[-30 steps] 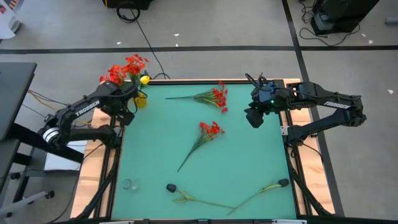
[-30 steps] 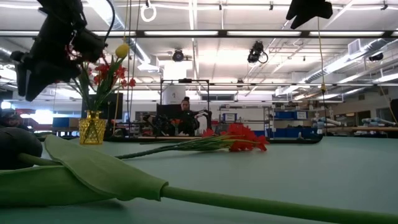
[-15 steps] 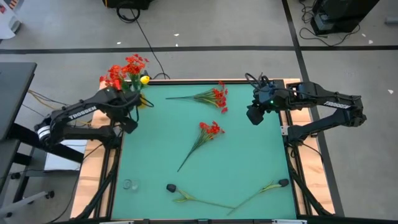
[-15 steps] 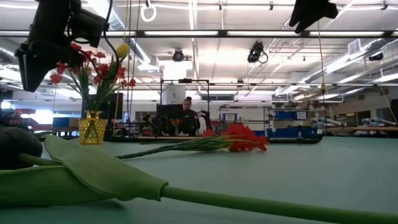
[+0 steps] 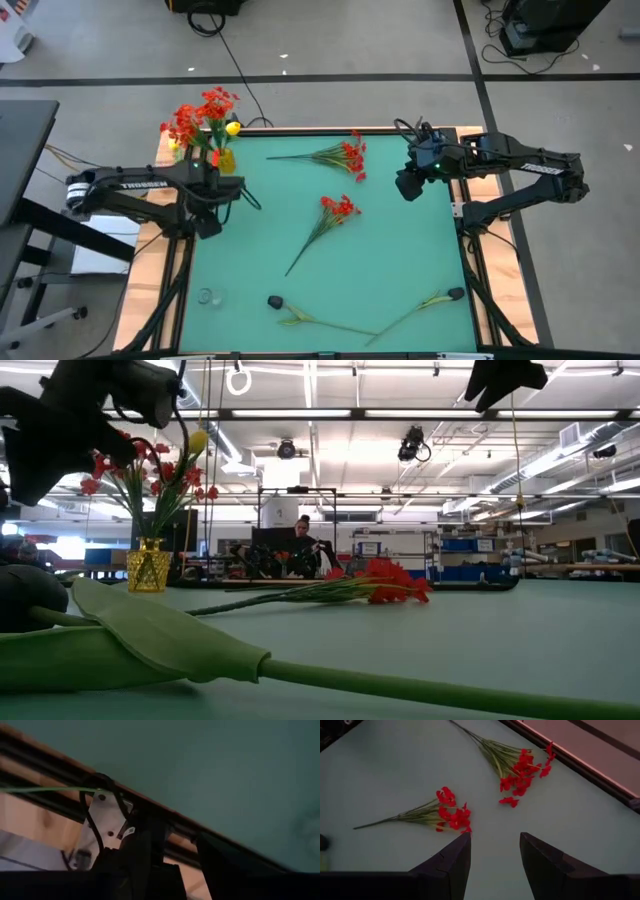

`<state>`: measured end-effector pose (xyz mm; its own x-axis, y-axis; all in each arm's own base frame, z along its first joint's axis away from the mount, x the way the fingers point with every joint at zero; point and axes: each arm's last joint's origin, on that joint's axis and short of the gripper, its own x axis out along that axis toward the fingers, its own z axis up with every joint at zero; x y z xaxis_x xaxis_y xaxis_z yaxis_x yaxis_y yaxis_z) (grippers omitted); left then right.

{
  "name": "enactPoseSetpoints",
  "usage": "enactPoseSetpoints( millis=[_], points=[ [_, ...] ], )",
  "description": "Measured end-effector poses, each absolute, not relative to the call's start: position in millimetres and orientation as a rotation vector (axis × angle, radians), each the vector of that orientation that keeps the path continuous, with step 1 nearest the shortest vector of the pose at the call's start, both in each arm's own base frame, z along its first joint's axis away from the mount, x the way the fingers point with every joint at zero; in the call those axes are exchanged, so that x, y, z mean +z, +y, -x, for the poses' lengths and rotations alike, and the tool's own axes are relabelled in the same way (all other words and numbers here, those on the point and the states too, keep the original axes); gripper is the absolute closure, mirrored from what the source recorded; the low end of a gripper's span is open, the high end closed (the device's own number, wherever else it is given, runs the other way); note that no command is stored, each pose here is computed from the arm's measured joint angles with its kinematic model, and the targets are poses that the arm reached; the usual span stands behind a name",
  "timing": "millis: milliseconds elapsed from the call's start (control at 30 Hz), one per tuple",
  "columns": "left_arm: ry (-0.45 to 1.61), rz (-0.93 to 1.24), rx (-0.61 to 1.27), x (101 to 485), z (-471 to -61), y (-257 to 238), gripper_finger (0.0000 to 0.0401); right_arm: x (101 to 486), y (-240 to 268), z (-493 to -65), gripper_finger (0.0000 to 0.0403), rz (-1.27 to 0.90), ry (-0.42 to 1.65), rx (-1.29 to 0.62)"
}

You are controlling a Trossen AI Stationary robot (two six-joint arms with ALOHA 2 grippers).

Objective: Sort flowers into vase by color
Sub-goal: Put the yellow flower into the yellow vase

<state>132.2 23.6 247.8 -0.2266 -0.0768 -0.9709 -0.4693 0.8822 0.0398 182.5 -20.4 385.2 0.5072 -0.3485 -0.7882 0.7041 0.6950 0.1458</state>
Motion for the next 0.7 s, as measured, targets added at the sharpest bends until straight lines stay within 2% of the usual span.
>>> enactPoseSetpoints(
  millis=[433, 700],
  points=[
    [2.066, 0.054, -0.062, 213, -167, 16, 0.0250, 383, 7, -190, 0.0224, -0.578, 0.772, -0.660],
    [2.172, -0.181, -0.250, 196, -176, 37, 0.0251, 379, 37, -193, 0.0224, -0.652, 0.728, -0.665]
  ],
)
